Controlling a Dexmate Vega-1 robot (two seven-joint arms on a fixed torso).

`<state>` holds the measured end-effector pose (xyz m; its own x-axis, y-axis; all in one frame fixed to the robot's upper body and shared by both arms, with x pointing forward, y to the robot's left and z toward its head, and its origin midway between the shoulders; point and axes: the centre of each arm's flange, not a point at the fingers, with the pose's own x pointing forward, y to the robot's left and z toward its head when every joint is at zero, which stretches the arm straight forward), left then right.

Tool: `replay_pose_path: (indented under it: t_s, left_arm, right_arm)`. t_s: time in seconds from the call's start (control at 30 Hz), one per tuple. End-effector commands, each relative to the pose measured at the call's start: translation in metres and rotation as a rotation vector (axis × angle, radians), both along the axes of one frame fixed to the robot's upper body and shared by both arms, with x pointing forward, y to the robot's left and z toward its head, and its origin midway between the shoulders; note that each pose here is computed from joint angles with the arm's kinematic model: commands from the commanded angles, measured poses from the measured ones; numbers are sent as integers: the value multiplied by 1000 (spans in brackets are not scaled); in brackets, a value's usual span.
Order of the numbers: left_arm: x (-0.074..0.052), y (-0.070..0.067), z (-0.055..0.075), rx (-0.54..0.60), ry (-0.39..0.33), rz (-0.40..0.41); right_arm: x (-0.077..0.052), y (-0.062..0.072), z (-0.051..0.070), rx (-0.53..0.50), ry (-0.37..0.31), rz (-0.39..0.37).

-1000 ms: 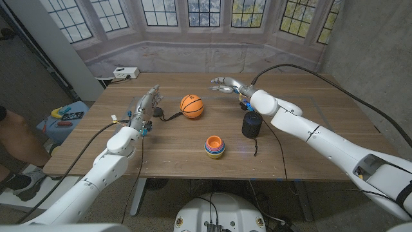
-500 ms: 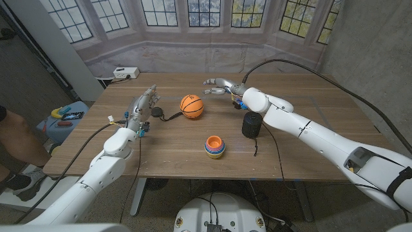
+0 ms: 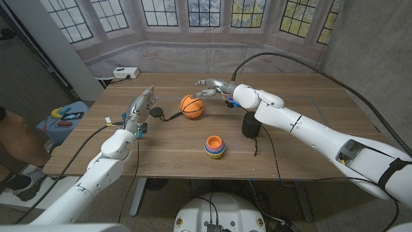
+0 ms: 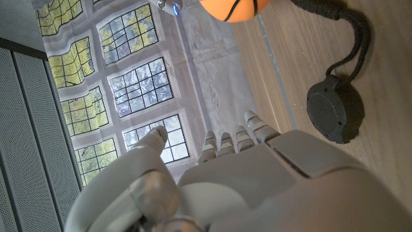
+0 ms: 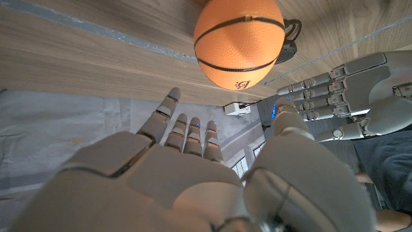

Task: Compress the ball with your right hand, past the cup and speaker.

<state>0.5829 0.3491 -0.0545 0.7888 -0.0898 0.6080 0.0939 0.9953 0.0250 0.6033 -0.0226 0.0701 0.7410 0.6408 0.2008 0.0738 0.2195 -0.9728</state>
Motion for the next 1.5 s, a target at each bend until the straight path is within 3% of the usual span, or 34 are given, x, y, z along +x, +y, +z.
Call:
replay_pose_path:
  t_s: [0.03,0.57,1.03,1.5]
  left_arm:
    - [-4,4,-7,-15,-3,2]
    - [-2,4,-15,-27,-1,-11]
    - [-1,1,-22,-38,6,-18]
    - [0,-1,-30,-46,22,-23]
  right_arm:
    - [-15,34,9,-103,-20,15]
    - [-24,64,18,-225,-63,17]
    - [-20,86,25,-340,-86,5]
    - [-12,96,29,-477,-64,-34]
